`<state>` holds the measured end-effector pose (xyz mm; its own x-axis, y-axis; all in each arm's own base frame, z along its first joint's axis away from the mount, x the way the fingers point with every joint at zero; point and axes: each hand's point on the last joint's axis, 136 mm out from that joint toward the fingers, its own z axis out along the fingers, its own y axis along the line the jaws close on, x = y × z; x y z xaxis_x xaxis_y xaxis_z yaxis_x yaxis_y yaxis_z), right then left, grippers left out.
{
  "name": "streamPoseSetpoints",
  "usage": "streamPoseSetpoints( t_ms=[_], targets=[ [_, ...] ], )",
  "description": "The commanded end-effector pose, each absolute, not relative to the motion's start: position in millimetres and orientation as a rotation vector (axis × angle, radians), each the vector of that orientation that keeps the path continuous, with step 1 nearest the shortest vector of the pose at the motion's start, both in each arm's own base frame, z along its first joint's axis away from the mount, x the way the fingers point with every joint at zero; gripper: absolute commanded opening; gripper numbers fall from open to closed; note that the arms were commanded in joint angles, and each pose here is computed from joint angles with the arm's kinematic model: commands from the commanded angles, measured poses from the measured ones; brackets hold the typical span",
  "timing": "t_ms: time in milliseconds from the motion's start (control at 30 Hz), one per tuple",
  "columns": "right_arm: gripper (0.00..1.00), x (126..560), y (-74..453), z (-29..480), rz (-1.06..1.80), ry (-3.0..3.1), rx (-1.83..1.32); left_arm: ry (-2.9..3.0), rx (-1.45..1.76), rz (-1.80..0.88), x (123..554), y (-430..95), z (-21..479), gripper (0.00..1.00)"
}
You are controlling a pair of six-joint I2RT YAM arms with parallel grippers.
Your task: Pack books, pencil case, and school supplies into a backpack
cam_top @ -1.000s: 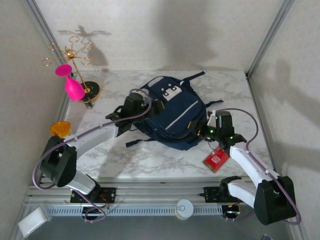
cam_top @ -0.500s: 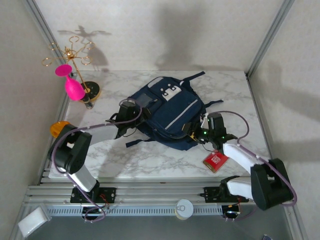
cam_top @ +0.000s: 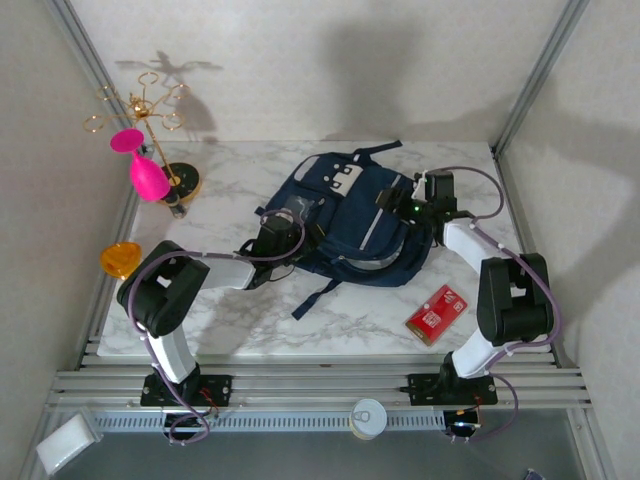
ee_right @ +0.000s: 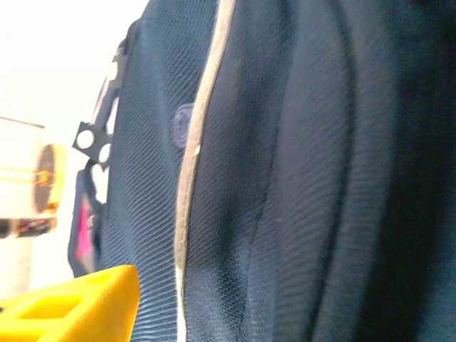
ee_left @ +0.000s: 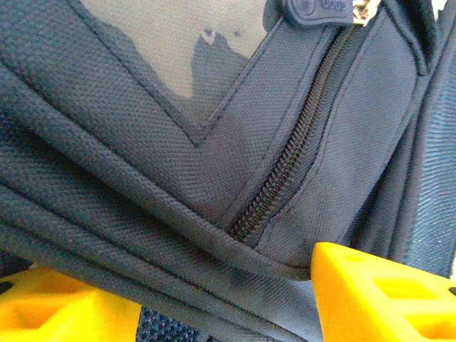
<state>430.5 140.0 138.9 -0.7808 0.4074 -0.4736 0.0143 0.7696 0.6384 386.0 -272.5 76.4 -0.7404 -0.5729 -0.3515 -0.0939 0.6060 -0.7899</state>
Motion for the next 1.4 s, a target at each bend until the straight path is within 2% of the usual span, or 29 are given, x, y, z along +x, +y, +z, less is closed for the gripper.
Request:
streamPoseSetpoints(
  t_ms=[0,133,267,467,633,733,1033,1167,1367],
  targets=[
    [0.72,402,92,122,0.487,2.503,0.389,2.219,-0.529,-1.116,387,-280,81,0.62],
    [0.78,370,58,133,0.291,2.491,0.462,2.215,-0.571,-1.095,389,-269,77,0.59],
    [0.78,341,62,153,0.201,2.485,0.452,2.211,-0.568,-1.114,385,-271,78,0.57],
    [0.69,294,151,147,0.279,2.539,0.359,2.207,-0.567,-1.144,382,-275,77,0.54],
    [0.64,274,225,129,0.352,2.568,0.347,2.210,-0.557,-1.163,379,-281,77,0.53],
    [0.61,273,256,117,0.397,2.568,0.378,2.203,-0.548,-1.192,376,-284,80,0.53],
    [0.57,294,280,82,0.345,2.518,0.655,2.229,-0.542,-1.218,371,-291,70,0.54],
    [0.53,301,274,67,0.242,2.490,0.757,2.229,-0.550,-1.208,371,-289,66,0.54],
    [0.54,314,265,46,0.139,2.448,0.824,2.227,-0.572,-1.220,372,-286,60,0.55]
  ],
)
